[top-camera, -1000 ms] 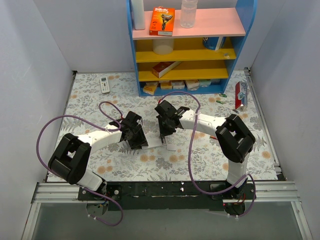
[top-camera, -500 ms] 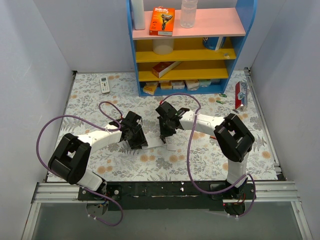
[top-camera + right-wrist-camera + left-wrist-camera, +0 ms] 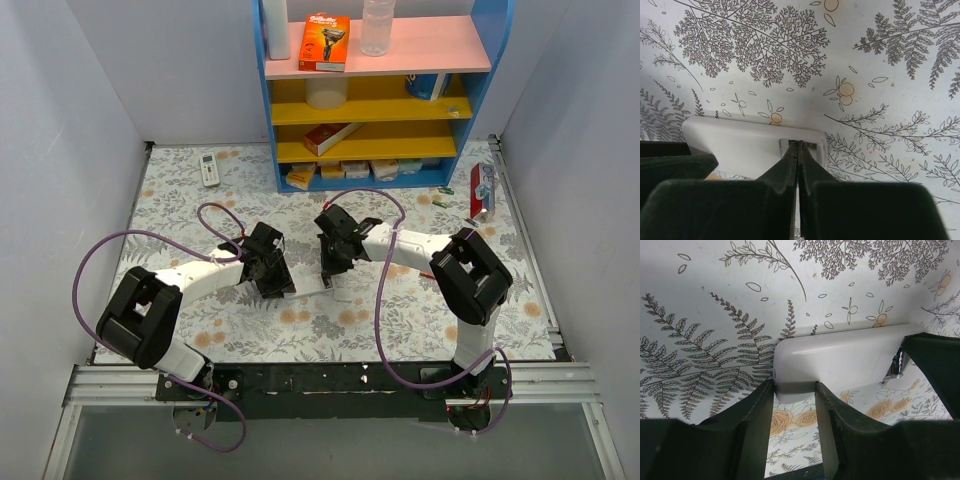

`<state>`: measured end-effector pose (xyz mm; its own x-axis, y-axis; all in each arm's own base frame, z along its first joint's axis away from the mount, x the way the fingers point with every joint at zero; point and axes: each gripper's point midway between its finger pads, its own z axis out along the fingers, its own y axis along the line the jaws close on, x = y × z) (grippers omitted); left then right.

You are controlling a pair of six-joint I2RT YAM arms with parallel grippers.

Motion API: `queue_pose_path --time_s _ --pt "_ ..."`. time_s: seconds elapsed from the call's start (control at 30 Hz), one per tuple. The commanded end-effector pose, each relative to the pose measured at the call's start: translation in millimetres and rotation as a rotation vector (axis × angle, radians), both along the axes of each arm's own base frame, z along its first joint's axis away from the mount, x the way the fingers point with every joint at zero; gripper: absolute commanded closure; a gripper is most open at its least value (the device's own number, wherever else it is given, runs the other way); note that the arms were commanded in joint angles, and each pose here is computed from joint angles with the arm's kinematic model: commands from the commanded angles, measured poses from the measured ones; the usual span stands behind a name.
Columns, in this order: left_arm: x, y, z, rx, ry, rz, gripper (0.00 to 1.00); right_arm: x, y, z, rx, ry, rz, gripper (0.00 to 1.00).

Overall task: Load the batteries into the remote control
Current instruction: Load the battery into the remote control.

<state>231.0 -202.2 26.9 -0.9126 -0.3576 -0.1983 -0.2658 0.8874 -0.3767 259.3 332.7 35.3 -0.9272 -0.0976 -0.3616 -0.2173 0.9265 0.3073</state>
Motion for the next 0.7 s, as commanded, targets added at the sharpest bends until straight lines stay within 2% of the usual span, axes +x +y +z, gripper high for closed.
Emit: queue_pose_path --time_s 0.0,0.3,0.67 --pt "-4 3 -7 0.03 0.017 0.0 0.64 -1 -5 7 -0.012 -0.008 0.018 0.96" --pt "-2 3 -6 0.03 0.012 0.002 0.64 -5 -10 20 -0.081 0.023 0.103 0.77" --pt "-3 2 -6 0.028 0.015 0.001 0.64 -10 0 14 -0.072 0.044 0.207 0.78"
